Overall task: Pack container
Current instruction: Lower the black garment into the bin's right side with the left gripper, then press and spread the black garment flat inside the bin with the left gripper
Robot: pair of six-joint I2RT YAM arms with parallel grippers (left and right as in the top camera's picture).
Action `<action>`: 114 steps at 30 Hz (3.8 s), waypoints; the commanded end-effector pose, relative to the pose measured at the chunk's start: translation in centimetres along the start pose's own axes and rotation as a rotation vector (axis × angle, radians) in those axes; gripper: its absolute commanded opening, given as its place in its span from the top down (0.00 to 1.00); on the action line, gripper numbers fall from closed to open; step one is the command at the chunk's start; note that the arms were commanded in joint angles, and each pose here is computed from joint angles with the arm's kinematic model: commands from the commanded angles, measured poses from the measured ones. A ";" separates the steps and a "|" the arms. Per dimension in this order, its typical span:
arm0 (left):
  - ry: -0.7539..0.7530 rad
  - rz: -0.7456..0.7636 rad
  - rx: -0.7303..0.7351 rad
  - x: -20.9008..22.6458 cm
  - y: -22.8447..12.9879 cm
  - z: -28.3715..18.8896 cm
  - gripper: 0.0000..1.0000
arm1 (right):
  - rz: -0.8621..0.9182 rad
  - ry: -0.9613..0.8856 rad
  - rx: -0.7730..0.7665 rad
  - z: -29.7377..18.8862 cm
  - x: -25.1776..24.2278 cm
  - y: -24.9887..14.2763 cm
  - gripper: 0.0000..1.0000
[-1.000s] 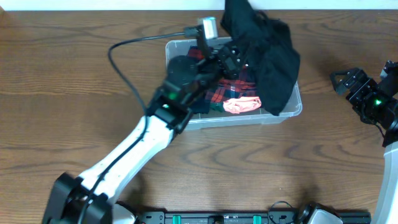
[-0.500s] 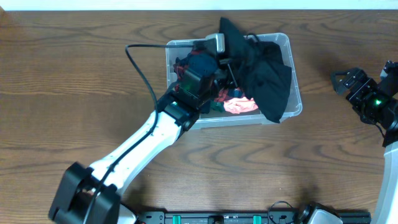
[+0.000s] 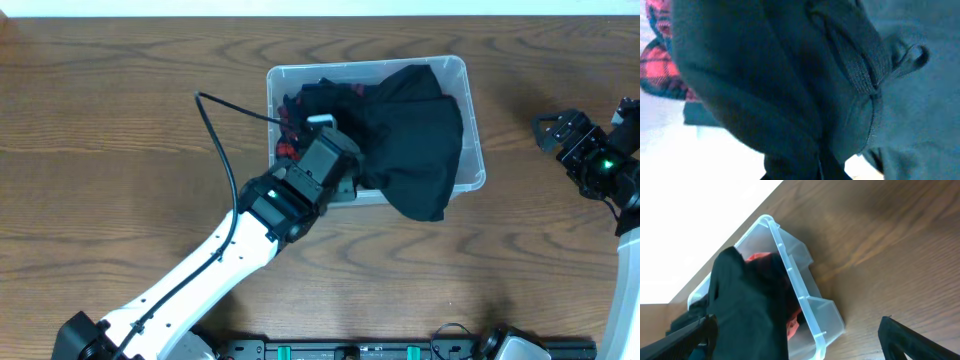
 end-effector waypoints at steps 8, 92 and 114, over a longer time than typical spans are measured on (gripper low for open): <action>-0.107 0.000 -0.138 -1.7 2.6 -3.5 0.49 | 0.012 0.007 -0.002 -0.1 0.0 0.1 0.01; 0.017 0.283 0.077 2.7 4.0 5.7 0.11 | 0.014 0.006 0.000 -0.1 0.0 0.1 0.01; -0.344 0.487 0.069 -9.2 -0.3 11.5 0.11 | 0.014 0.006 0.000 0.0 -0.1 0.1 0.01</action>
Point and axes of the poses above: each gripper's point midway between its finger pads, its own z axis out along the fingers, its own x axis along the line the jaws close on, y = z × x, the point moved 2 cm from there along -z, back along the fingers, and after that the axes turned 4 degrees about -z, right-handed, at the moved point
